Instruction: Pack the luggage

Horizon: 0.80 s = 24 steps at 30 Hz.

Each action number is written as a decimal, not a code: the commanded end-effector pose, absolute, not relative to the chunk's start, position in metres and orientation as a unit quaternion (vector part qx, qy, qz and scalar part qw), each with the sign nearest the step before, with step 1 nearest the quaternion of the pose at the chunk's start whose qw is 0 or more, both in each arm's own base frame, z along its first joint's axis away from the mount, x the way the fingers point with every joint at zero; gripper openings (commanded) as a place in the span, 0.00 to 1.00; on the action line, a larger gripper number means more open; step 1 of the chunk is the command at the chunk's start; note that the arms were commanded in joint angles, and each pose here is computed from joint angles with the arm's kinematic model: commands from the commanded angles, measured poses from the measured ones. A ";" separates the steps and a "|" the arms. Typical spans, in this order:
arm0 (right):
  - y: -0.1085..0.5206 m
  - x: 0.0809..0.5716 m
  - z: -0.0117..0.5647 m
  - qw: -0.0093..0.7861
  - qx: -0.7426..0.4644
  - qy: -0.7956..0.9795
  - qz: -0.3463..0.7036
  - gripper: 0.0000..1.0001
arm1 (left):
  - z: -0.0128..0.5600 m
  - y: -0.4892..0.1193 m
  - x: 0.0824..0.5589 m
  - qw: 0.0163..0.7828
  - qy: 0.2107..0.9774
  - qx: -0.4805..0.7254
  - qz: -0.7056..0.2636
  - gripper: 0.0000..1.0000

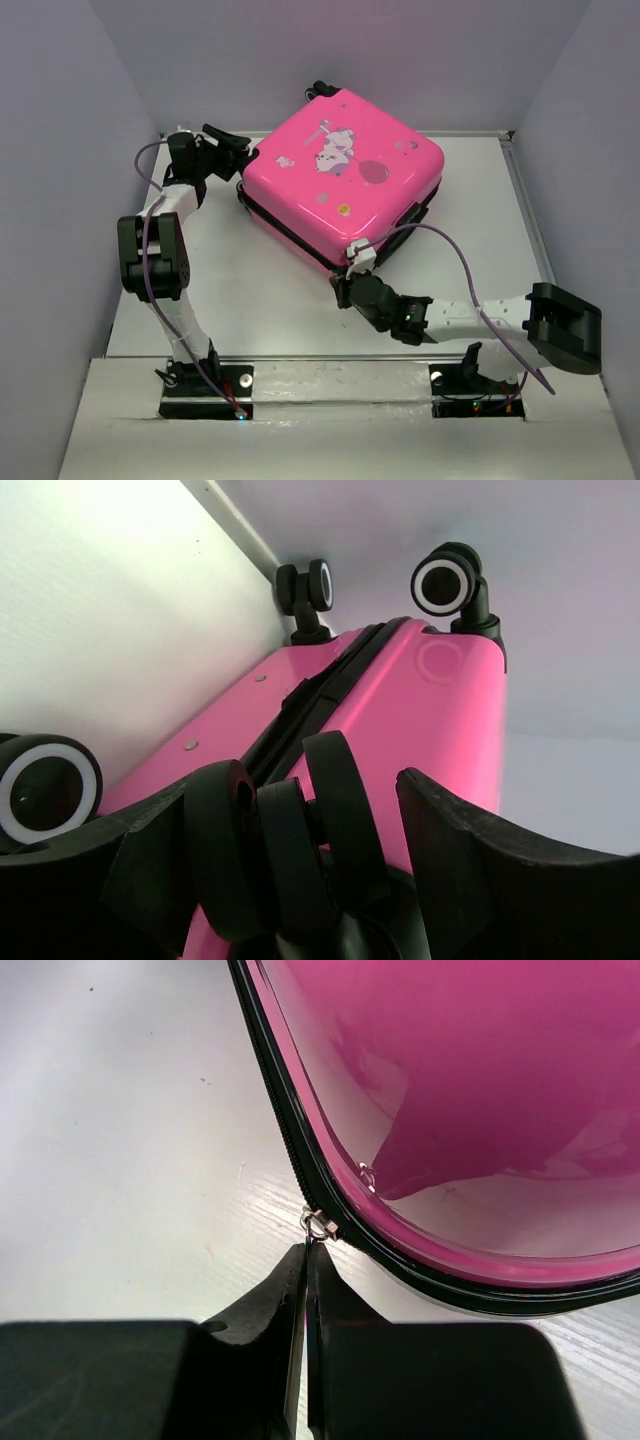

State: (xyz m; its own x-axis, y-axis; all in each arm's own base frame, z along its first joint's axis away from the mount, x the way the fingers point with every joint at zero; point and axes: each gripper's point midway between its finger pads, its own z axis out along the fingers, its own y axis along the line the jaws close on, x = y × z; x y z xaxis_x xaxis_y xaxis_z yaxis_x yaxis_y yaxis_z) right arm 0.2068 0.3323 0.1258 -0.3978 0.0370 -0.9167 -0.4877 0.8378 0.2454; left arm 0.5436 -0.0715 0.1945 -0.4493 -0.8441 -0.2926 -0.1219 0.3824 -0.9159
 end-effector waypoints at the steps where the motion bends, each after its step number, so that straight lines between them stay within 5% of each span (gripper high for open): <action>1: 0.361 0.195 0.153 0.525 -0.151 0.778 0.310 0.07 | 0.225 -0.071 0.546 0.420 0.712 -0.315 -0.466 0.81; 3: 0.363 0.194 0.152 0.523 -0.154 0.779 0.310 0.07 | 0.229 -0.066 0.547 0.426 0.709 -0.316 -0.465 0.73; 8: 0.363 0.194 0.152 0.522 -0.155 0.779 0.310 0.07 | 0.243 -0.061 0.550 0.448 0.701 -0.306 -0.463 0.06; 14: 0.383 0.205 0.169 0.539 -0.165 0.768 0.302 0.07 | 0.266 -0.066 0.519 0.504 0.681 -0.269 -0.458 0.06; 24: 0.445 0.267 0.225 0.558 -0.172 0.737 0.342 0.07 | 0.202 -0.098 0.386 0.500 0.660 -0.281 -0.485 0.06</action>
